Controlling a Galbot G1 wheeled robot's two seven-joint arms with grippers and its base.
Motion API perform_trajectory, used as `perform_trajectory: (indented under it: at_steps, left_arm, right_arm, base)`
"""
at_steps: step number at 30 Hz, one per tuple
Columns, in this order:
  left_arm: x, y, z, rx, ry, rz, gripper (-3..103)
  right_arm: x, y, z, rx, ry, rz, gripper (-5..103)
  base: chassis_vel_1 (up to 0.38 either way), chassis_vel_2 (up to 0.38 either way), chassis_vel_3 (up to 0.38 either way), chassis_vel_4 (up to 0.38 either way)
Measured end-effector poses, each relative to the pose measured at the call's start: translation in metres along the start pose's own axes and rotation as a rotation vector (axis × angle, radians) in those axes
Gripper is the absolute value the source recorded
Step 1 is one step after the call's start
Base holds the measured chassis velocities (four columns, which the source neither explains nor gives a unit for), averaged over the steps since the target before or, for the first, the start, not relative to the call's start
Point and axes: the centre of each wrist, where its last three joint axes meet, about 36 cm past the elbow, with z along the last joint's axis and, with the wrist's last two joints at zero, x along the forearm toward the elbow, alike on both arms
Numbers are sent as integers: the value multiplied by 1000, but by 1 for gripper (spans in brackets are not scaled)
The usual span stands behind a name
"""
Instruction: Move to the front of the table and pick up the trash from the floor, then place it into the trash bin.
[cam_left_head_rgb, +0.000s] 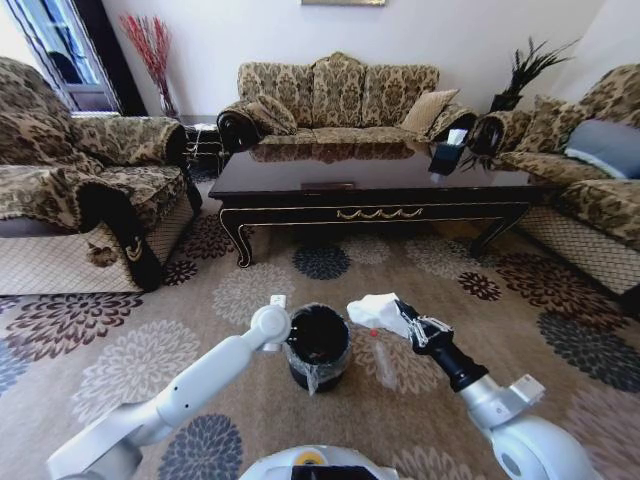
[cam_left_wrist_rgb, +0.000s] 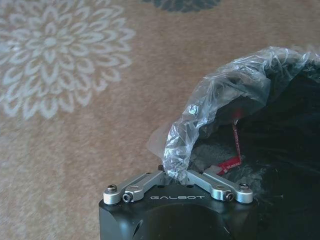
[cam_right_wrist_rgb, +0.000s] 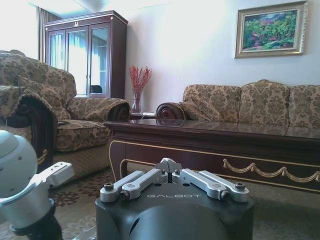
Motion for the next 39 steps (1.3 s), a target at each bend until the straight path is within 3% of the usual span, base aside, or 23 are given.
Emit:
perform_trajectory:
  at_steps: [11,26,39]
  left_arm:
    - [1,-35,-7,-51,-2,32,0]
    - [2,-56,-8,-89,-2,52,0]
    - [1,-56,0,-98,6,54,0]
  right_arm:
    - [4,24,21,-24,57,-44,0]
    - [11,37,22,-15,70,-51,-3]
    - [13,38,24,-16,79,-50,44]
  base:
    - [0,0,0,0]
    - [0,0,0,0]
    - [0,0,0,0]
